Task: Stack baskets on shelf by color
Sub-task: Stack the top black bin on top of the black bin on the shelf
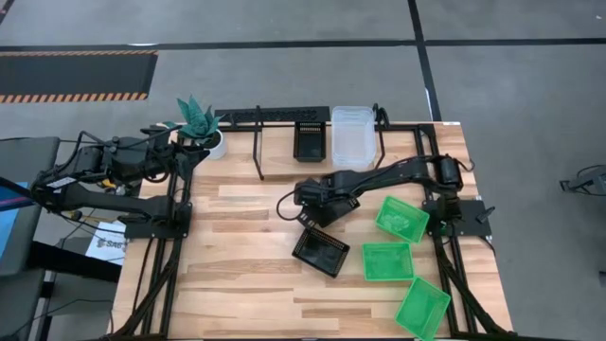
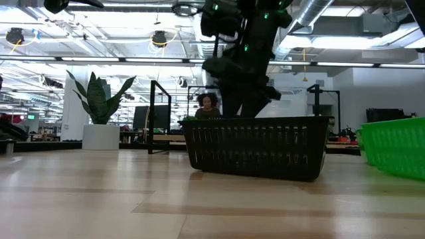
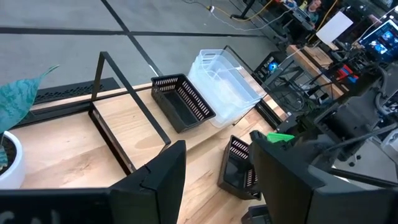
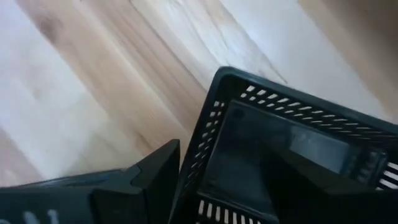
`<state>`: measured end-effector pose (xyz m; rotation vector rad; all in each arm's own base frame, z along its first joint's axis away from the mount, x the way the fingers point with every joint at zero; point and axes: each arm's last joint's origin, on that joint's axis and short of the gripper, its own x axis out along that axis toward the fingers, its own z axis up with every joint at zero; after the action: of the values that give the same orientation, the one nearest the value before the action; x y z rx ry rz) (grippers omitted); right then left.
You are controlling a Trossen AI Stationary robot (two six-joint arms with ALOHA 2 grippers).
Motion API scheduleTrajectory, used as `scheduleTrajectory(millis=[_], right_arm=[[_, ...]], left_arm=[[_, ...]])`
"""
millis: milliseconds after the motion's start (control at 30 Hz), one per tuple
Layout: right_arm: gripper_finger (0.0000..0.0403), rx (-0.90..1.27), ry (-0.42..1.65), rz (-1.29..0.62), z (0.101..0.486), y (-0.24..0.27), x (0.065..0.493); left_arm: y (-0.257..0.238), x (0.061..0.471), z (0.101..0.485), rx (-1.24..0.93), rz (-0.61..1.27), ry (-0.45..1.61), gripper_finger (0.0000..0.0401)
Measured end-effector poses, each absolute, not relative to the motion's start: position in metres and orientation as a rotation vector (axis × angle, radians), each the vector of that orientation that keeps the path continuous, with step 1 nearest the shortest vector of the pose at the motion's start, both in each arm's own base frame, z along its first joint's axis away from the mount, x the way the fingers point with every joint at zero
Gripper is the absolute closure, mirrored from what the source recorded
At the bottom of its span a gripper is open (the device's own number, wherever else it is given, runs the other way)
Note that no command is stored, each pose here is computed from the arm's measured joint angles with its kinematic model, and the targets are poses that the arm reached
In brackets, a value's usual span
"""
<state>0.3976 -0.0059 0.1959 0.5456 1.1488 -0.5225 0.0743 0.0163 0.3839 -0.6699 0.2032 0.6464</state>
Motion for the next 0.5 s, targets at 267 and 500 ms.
scheduleTrajectory(millis=[267,500], right_arm=[[0.0163,0.548,1.192,-0.542,0.178,-0.004,0.401],[0.0224,0.578,1.257,-0.609,0.174,-0.004,0.394]], left_arm=[[0.016,0.074,0.384,-0.675,0.648,0.203,0.0228],[0.016,0.074,0.384,-0.674,0.648,0.206,0.0228]])
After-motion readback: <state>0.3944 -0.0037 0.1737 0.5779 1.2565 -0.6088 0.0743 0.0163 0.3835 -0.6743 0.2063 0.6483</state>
